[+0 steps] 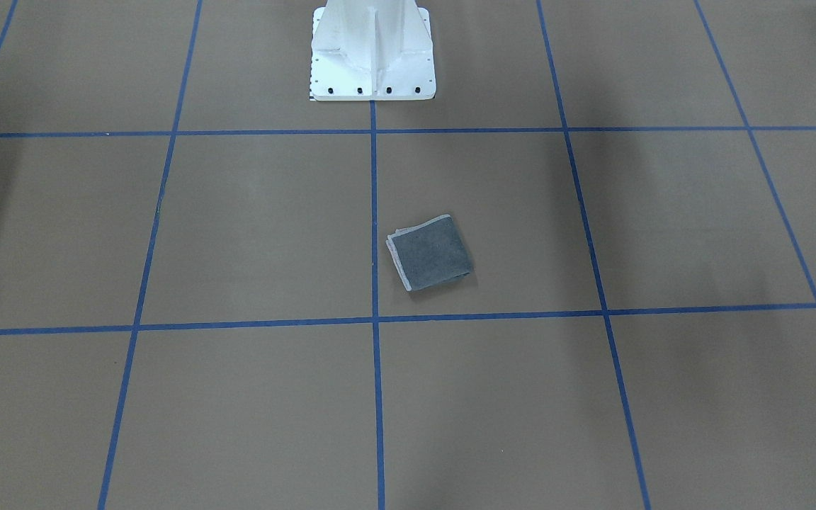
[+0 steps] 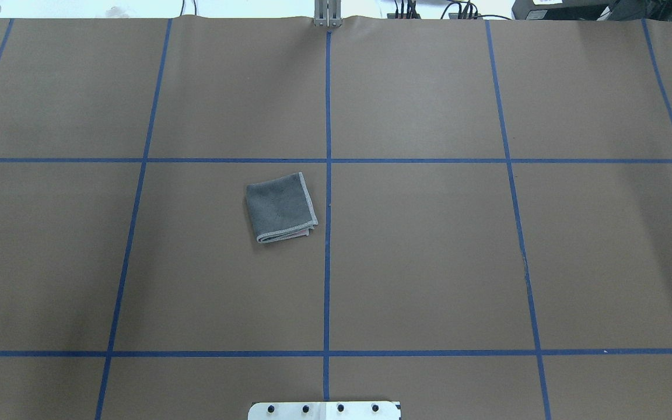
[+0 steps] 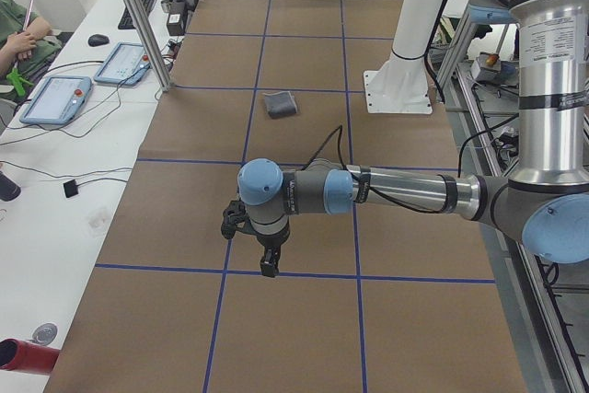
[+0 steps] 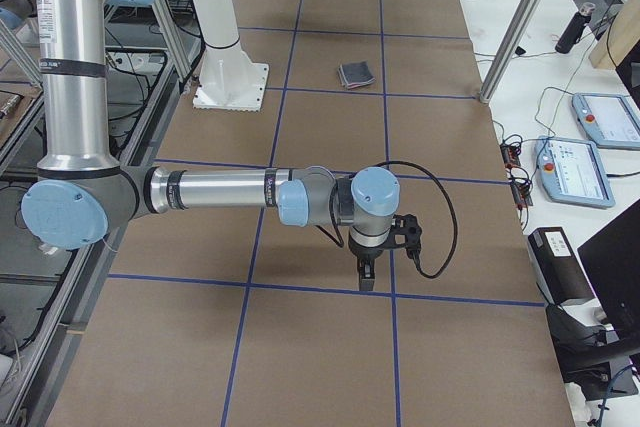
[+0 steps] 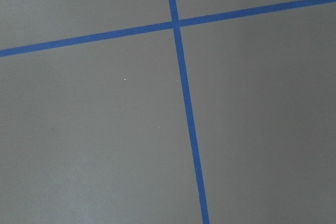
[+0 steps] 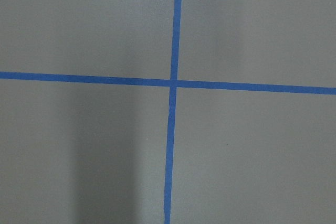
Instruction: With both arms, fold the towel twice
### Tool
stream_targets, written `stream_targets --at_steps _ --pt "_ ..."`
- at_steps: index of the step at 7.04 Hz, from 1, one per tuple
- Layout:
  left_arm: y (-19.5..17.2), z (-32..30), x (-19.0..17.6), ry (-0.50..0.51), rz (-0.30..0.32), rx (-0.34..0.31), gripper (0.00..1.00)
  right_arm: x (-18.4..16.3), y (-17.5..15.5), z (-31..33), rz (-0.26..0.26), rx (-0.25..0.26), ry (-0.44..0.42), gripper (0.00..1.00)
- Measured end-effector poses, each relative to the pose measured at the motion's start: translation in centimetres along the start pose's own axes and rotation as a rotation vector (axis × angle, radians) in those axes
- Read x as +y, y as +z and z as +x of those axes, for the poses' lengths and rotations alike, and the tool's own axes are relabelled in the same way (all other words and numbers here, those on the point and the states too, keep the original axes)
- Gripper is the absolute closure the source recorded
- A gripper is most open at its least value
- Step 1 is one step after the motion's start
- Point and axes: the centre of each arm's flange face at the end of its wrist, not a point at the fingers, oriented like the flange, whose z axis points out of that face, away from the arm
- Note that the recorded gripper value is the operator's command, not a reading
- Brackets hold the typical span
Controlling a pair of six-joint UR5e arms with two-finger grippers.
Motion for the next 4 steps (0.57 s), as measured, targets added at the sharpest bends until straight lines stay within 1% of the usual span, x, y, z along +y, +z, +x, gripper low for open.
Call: stream_targets --at_steps 4 --pt "0.26 -0.31 -0.44 -0.003 -0.004 0.002 0.0 -0.01 -0.09 -0.26 0.002 -0.021 -0.003 0.0"
